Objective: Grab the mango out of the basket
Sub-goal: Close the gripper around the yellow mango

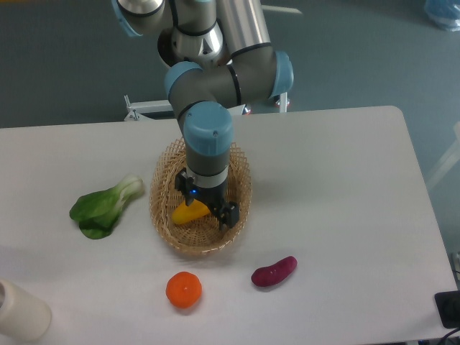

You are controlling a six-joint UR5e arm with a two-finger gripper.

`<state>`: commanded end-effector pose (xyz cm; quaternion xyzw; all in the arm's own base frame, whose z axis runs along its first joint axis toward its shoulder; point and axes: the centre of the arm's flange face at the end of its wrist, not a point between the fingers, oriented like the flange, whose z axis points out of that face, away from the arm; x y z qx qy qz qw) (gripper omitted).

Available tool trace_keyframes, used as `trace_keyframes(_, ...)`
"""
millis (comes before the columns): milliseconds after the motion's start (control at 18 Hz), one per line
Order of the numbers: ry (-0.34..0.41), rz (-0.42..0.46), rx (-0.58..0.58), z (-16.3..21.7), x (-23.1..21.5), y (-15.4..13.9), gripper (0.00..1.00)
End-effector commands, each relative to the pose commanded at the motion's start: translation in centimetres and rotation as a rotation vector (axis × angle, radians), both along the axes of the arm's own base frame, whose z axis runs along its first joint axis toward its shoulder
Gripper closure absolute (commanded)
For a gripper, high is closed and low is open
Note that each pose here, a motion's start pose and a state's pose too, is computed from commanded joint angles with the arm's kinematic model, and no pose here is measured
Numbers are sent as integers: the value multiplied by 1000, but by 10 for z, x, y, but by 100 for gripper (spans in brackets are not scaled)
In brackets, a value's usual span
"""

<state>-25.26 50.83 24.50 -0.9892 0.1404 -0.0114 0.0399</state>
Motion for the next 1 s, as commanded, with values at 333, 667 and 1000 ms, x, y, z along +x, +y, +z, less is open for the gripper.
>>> trace_keyframes(333, -21, -12, -34, -18, 10, -6, 0)
trace_keyframes(667, -11, -27, -71, -27, 17, -7, 0)
trace_keyframes(1000, 76, -57, -160, -37, 26, -2, 31)
